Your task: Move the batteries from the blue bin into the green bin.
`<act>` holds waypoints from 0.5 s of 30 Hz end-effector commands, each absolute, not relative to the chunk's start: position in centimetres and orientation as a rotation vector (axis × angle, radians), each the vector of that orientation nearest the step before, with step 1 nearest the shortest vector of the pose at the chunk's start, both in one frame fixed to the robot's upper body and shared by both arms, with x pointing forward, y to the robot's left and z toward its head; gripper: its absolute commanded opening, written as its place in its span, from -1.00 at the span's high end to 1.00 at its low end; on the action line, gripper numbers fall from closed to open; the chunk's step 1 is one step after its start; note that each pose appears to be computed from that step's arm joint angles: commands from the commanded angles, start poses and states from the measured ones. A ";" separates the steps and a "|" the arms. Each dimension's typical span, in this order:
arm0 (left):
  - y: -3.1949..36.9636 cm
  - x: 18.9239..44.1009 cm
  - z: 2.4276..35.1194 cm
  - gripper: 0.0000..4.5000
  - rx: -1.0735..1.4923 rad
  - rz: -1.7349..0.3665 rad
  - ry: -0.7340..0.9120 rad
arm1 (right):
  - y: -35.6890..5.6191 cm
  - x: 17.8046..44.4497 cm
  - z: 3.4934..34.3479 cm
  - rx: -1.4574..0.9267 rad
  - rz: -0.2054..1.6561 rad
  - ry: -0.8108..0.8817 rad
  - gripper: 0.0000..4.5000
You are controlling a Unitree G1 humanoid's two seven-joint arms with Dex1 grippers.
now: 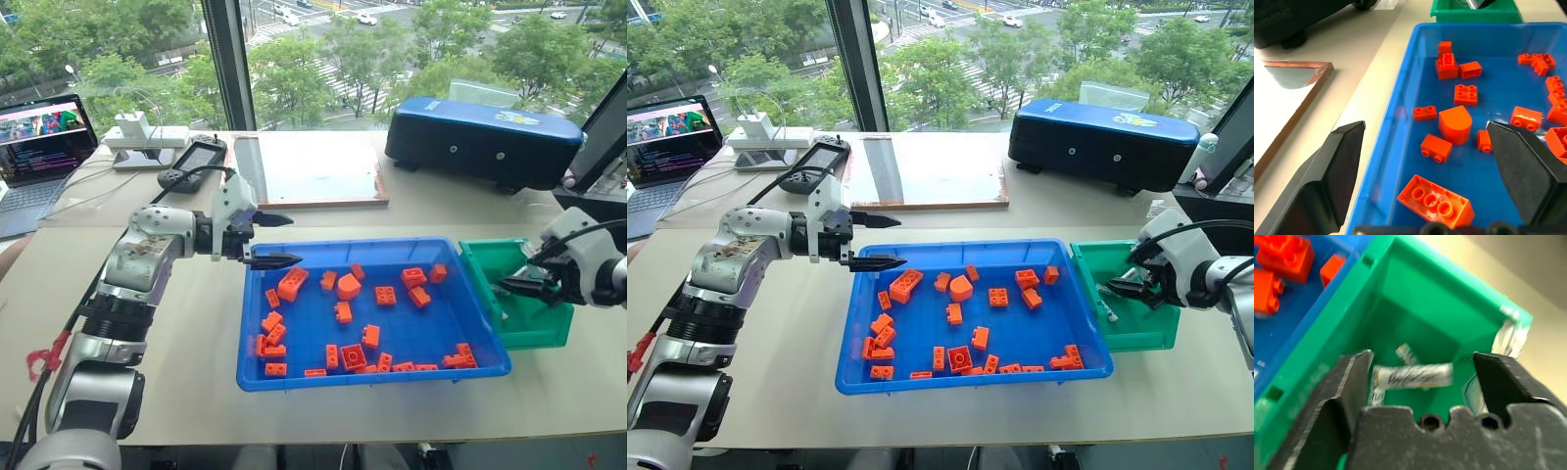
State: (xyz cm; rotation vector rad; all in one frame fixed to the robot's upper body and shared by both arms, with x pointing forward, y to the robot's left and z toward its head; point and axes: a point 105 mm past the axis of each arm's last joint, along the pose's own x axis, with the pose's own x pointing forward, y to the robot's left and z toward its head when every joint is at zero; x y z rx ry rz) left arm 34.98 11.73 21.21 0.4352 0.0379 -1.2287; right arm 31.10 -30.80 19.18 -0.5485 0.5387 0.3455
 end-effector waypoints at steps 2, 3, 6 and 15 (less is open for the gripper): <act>12.4 35.3 22.7 -0.90 0.459 -1.164 -0.019 | -32.1 31.1 22.8 -0.586 0.260 0.433 -0.98; 12.6 35.3 22.9 -0.90 0.449 -1.151 -0.022 | -32.6 31.0 23.5 -0.581 0.239 0.410 -0.98; 13.5 35.8 23.3 -0.90 0.416 -1.073 -0.047 | -34.8 30.6 25.3 -0.594 0.117 0.320 -0.98; 19.8 38.1 22.4 -0.90 0.267 -0.676 -0.078 | -41.3 27.0 26.0 -0.355 -0.219 0.031 -0.98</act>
